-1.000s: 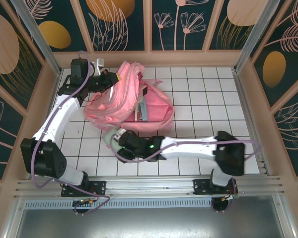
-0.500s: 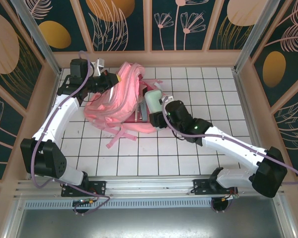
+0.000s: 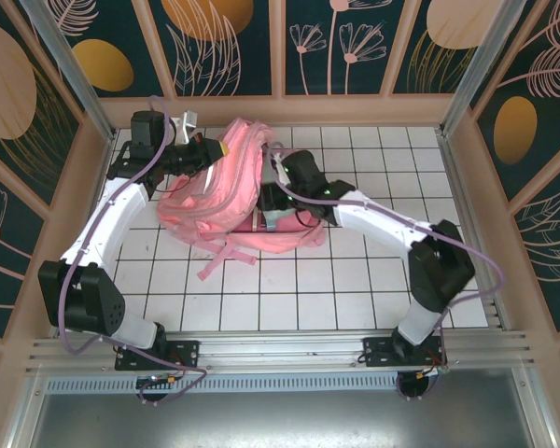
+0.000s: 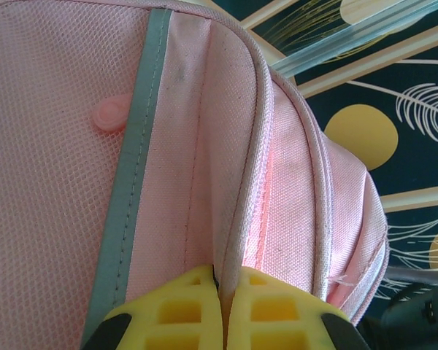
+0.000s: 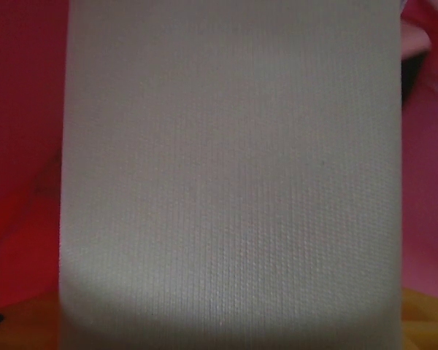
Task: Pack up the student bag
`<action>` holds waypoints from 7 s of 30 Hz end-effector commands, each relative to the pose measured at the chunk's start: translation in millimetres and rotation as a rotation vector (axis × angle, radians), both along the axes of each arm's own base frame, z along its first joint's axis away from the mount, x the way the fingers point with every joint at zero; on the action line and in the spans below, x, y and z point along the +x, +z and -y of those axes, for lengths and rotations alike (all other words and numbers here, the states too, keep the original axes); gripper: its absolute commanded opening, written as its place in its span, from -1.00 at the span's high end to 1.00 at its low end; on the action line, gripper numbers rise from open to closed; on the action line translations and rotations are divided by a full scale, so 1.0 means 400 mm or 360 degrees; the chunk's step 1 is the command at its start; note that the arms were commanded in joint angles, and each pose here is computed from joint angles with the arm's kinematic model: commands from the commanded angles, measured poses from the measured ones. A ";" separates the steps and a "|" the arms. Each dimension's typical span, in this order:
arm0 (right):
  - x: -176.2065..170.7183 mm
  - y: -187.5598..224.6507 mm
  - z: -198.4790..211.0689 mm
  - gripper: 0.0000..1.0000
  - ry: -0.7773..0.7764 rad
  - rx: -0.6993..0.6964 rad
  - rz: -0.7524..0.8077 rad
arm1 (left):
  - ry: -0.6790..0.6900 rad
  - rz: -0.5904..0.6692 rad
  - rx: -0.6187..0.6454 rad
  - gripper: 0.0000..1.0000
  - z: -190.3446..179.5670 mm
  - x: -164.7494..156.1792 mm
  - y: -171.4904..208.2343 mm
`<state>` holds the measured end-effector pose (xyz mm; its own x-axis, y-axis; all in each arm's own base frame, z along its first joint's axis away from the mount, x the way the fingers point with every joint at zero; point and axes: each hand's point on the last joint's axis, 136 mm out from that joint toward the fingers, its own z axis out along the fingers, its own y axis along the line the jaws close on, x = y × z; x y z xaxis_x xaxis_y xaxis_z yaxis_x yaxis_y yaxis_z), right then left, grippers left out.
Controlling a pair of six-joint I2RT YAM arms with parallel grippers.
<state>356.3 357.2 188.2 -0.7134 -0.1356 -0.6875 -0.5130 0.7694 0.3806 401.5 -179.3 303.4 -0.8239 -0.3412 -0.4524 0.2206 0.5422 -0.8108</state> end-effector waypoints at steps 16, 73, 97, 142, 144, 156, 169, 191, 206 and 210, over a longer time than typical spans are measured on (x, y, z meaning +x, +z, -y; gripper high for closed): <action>0.169 -0.048 -0.202 -0.90 -0.0122 0.0295 -0.0223 | -0.0146 0.0413 -0.0161 1.00 0.031 -0.067 0.217; -0.054 0.033 0.384 -0.67 -0.0617 0.0313 -0.0066 | 0.0392 0.0028 0.0401 -0.30 -0.019 -0.189 -0.150; -0.008 -0.237 0.413 -0.32 -0.0698 0.0293 -0.0520 | 0.1315 -0.0687 0.0413 0.16 -0.344 -0.227 -0.543; -0.358 -0.324 -0.208 -0.01 -0.0709 -0.0214 -0.0807 | 0.1367 -0.0366 0.0875 -0.38 -0.433 -0.171 -0.385; -0.357 -0.340 -0.218 0.00 -0.0749 -0.0194 -0.0837 | 0.1349 -0.0384 0.0857 -0.37 -0.426 -0.171 -0.397; -0.293 -0.358 -0.248 0.27 -0.0963 -0.0218 -0.0569 | 0.1306 -0.0356 0.0776 -0.37 -0.406 -0.167 -0.383; -0.252 -0.414 -0.242 0.05 -0.1105 -0.0428 -0.0371 | 0.1320 -0.0344 0.0752 -0.37 -0.407 -0.168 -0.372; -0.223 -0.316 -0.236 0.89 -0.0948 -0.0200 -0.0280 | 0.1246 -0.0384 0.0727 -0.36 -0.385 -0.165 -0.403; -0.258 -0.269 -0.218 1.00 -0.0606 0.0107 -0.0439 | 0.1031 -0.0685 0.0290 -0.27 -0.264 -0.220 -0.567; -0.264 -0.269 -0.221 1.00 -0.0553 0.0160 -0.0475 | 0.1025 -0.0668 0.0229 -0.26 -0.253 -0.200 -0.571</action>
